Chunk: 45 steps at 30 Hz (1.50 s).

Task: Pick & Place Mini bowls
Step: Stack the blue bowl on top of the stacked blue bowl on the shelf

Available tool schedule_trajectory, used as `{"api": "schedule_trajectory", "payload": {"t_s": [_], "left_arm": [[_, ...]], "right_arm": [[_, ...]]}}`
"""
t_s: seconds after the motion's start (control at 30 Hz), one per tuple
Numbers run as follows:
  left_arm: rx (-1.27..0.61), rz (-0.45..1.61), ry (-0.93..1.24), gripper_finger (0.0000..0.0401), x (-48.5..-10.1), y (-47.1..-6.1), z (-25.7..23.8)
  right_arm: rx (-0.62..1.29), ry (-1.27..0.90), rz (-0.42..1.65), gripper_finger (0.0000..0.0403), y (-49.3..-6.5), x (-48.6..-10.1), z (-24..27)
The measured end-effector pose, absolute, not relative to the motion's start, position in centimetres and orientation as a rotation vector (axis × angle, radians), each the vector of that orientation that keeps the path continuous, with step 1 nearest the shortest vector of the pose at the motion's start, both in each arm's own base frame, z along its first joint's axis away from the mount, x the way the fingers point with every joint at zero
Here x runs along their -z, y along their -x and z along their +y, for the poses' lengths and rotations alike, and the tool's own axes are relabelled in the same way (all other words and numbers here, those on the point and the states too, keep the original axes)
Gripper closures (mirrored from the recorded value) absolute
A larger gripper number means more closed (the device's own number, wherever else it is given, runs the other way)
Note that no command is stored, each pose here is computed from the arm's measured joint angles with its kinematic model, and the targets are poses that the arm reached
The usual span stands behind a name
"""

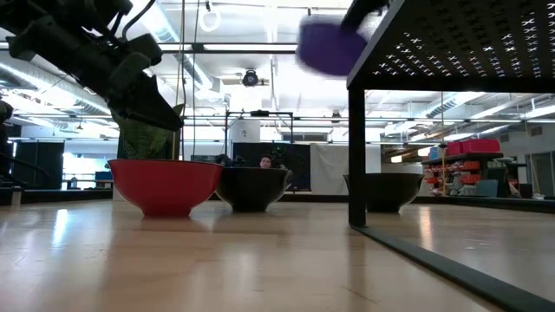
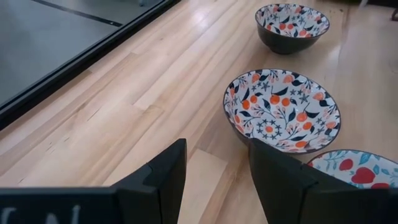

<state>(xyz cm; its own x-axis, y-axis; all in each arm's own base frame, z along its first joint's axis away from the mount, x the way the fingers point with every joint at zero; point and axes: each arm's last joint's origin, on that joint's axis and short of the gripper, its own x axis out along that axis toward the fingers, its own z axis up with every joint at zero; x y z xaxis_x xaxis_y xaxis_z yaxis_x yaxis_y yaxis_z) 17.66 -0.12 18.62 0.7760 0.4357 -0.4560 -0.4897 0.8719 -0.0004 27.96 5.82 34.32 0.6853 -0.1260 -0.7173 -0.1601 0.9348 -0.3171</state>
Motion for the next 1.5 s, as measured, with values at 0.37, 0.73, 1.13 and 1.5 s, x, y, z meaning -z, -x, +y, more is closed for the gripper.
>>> {"api": "schedule_trajectory", "payload": {"t_s": [0.37, 0.73, 1.13, 1.5], "left_arm": [[-0.508, 0.460, 0.120, 0.0224, -18.6, -17.7, -0.1], [-0.551, 0.452, 0.105, 0.0224, -18.7, -17.6, 0.1], [-0.565, 0.449, 0.101, 0.0224, -18.7, -17.6, 0.1], [-0.565, 0.448, 0.103, 0.0224, -18.7, -17.6, 0.1]], "right_arm": [[-0.469, 0.148, 0.630, 0.0401, -16.4, -40.4, 18.3], [-0.439, 0.008, 0.785, 0.0401, -14.7, -37.2, 24.9], [-0.405, -0.020, 0.871, 0.0401, -14.1, -35.0, 27.4], [-0.370, -0.027, 0.879, 0.0386, -14.8, -34.9, 26.9]]}}
